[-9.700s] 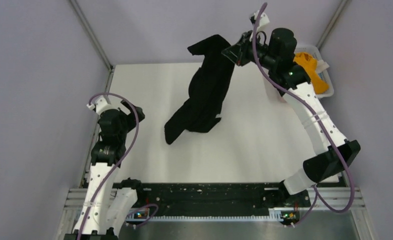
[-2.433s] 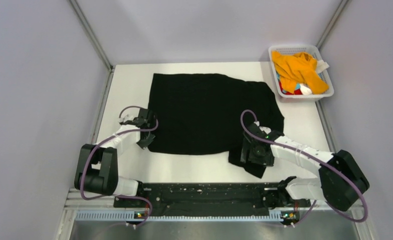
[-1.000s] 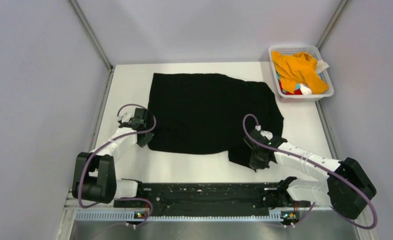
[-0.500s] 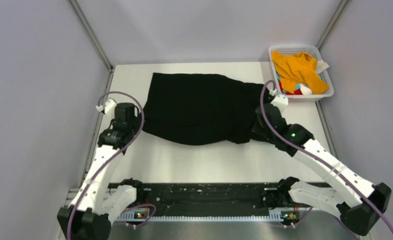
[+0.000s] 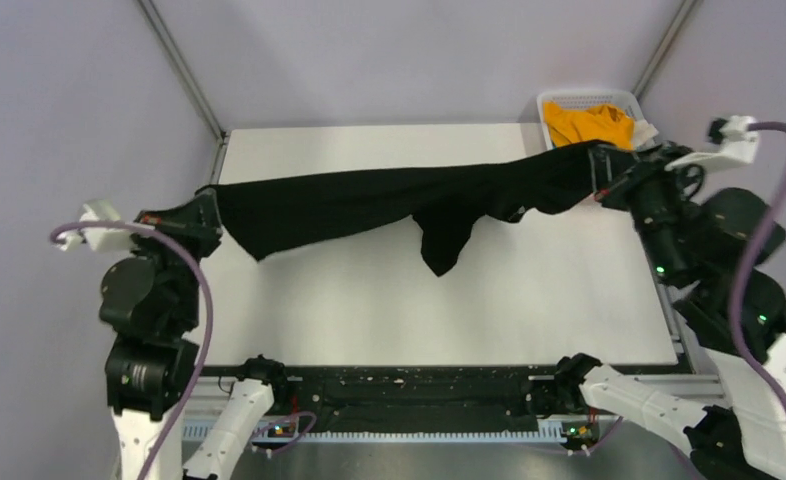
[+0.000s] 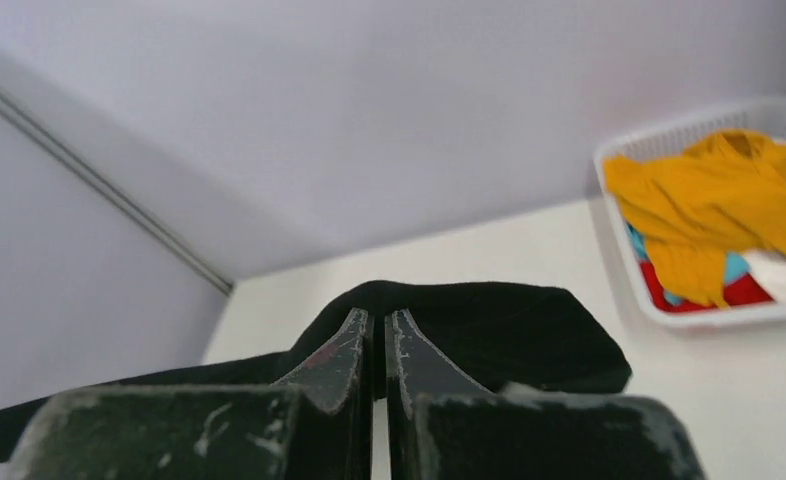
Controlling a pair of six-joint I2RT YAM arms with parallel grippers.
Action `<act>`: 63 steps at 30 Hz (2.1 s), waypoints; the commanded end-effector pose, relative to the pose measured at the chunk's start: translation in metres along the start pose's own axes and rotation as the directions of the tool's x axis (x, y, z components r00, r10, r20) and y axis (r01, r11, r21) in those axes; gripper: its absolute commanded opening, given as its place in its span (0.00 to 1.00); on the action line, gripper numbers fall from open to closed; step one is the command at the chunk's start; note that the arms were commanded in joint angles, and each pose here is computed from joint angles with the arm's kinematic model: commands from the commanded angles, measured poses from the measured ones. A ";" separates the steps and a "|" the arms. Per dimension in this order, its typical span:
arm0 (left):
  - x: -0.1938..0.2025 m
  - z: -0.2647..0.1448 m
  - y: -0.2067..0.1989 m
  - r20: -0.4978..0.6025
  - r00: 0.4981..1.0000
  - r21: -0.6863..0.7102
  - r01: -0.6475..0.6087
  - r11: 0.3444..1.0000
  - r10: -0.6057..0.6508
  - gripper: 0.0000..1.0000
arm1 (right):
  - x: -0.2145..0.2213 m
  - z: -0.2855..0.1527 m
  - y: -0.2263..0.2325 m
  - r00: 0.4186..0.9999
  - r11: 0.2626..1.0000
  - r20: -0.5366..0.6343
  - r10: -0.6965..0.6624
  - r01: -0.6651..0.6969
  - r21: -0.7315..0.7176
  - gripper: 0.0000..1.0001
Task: Fold and stack the t-shirts
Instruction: Flatten out the tshirt
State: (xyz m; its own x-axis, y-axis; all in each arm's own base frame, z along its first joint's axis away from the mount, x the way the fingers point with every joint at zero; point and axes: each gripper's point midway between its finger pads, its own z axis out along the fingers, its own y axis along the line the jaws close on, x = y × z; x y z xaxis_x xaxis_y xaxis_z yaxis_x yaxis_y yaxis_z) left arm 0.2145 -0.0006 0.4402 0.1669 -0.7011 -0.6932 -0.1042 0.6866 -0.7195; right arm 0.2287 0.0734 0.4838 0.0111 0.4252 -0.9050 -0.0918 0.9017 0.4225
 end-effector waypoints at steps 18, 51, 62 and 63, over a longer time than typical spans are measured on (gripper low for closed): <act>-0.159 -0.157 -0.117 0.304 0.947 0.461 -0.055 0.885 -0.100 0.00 | -0.204 -0.123 0.083 0.923 0.849 0.381 0.046 0.164 -0.502 0.00; 0.238 0.257 0.229 -0.483 0.868 -0.548 -0.400 0.735 0.112 0.00 | 0.287 0.278 -0.138 0.881 0.834 -0.376 -0.286 0.422 0.355 0.00; 0.252 0.317 0.249 -0.504 0.860 -0.539 -0.385 0.749 0.080 0.00 | 0.305 0.321 -0.147 0.878 0.833 -0.394 -0.272 0.419 0.360 0.00; 0.252 0.323 0.251 -0.505 0.860 -0.543 -0.384 0.747 0.076 0.00 | 0.307 0.325 -0.150 0.879 0.833 -0.394 -0.270 0.418 0.363 0.00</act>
State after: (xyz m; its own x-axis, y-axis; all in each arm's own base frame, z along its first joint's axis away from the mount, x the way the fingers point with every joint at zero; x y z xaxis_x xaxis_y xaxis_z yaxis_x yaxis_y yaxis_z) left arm 0.5171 0.0491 0.0846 -0.3989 -0.6486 -0.6482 -0.6887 0.6786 -0.2552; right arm 0.5432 0.0999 0.1428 -0.4225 0.0527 -0.9048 0.2649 0.9619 -0.0676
